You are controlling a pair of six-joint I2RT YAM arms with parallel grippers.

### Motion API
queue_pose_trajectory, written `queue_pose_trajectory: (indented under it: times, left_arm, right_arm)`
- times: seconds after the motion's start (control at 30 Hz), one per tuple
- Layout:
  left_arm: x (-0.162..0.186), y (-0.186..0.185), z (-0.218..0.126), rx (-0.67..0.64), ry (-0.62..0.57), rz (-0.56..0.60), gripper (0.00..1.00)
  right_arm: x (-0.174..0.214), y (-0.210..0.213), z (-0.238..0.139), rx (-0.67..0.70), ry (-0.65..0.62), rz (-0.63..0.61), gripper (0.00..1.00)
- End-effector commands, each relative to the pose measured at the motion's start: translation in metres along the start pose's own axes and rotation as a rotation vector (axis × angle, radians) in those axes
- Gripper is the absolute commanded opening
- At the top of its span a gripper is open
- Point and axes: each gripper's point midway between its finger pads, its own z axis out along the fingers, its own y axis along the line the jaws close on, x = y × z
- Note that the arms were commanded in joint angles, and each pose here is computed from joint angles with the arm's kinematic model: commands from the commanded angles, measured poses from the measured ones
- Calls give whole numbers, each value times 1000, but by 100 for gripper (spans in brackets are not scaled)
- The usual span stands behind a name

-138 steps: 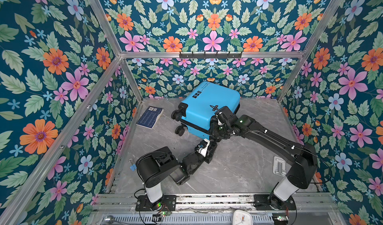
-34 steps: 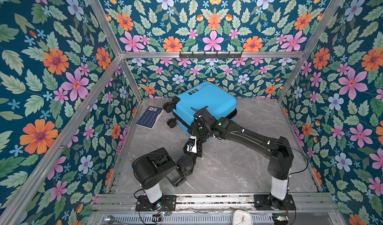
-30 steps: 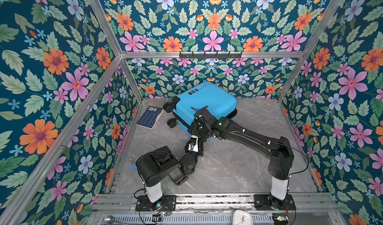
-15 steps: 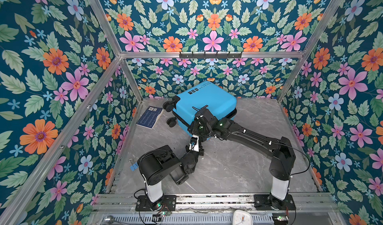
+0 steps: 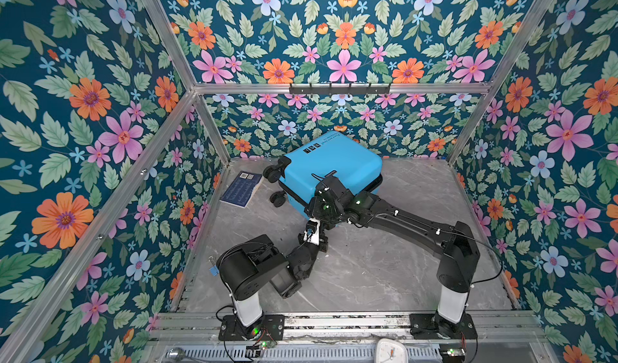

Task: Pack the luggage

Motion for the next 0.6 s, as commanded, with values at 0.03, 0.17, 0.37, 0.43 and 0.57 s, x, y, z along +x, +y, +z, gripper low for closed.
queue_pose_trajectory:
  times: [0.03, 0.17, 0.37, 0.43, 0.57]
  left_arm:
    - [-11, -9, -1, 56, -41, 15, 0]
    - [-22, -17, -3, 93, -69, 4, 0]
    - [-34, -40, -7, 115, -103, 42, 0]
    - [-35, -44, -5, 111, -107, 37, 0]
    - [-37, -44, 1, 71, -115, 13, 0]
  right_arm:
    - [-11, 61, -19, -247, -21, -21, 0]
    - [-13, 64, -15, -249, -22, -17, 0]
    - [-18, 75, -8, -267, -20, -13, 0]
    - [-18, 78, -5, -274, -13, -8, 0]
    - [-15, 80, 1, -285, 4, 12, 0]
